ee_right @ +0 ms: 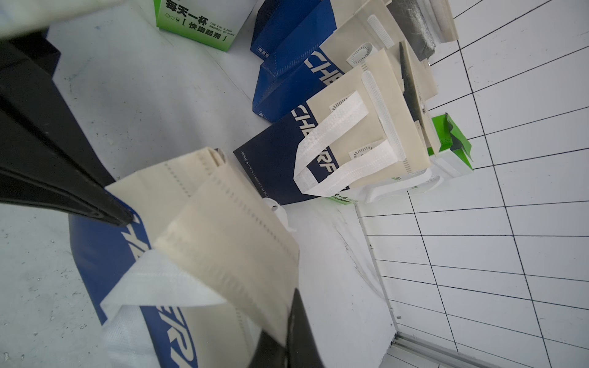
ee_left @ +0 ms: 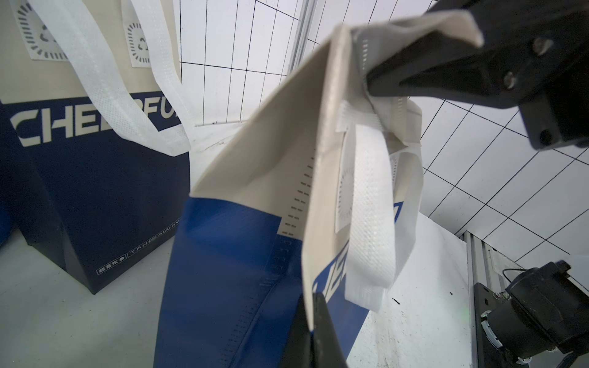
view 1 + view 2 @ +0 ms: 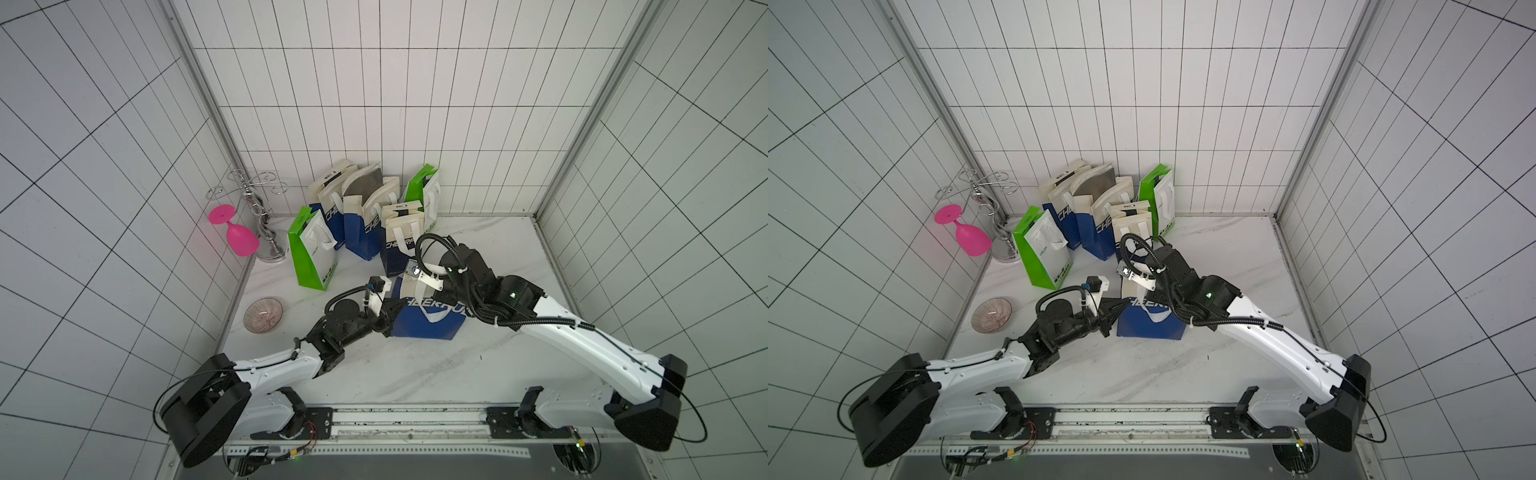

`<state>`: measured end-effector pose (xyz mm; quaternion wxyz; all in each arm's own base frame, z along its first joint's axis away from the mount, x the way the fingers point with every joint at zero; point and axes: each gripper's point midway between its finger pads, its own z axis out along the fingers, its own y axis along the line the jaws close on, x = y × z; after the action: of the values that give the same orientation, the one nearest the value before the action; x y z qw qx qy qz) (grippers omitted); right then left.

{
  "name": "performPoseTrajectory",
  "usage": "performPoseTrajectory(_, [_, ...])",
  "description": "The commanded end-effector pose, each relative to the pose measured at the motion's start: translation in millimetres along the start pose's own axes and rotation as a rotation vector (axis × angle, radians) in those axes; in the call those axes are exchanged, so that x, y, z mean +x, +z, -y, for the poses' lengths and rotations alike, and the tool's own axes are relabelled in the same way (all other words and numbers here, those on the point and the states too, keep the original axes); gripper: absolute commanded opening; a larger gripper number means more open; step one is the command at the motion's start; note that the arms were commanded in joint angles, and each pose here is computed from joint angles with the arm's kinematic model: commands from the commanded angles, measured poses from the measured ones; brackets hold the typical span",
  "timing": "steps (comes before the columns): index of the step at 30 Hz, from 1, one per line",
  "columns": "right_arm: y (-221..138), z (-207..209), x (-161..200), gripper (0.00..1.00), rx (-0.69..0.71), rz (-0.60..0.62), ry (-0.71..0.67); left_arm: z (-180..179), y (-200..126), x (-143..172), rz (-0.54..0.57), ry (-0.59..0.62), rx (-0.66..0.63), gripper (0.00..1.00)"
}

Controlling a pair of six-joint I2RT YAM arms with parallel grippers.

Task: Open the takeout bag
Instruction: Open the takeout bag at the center of the board.

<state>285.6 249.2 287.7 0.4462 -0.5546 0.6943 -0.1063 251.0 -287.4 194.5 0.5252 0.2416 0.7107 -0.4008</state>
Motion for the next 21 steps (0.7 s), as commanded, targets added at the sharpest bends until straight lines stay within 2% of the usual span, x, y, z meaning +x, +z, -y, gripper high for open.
performPoseTrajectory(1, [-37, 55, -27, 0.0, 0.123, 0.049, 0.012, -12, -4, 17, -0.059, -0.003, -0.059, 0.0])
performPoseTrajectory(8, [-44, 71, -40, 0.0, 0.138, 0.041, -0.02, -15, -4, 19, -0.07, -0.002, -0.072, 0.0])
performPoseTrajectory(21, [-46, 86, -42, 0.0, 0.179, -0.008, -0.098, -18, -3, 25, -0.091, 0.002, -0.089, 0.0])
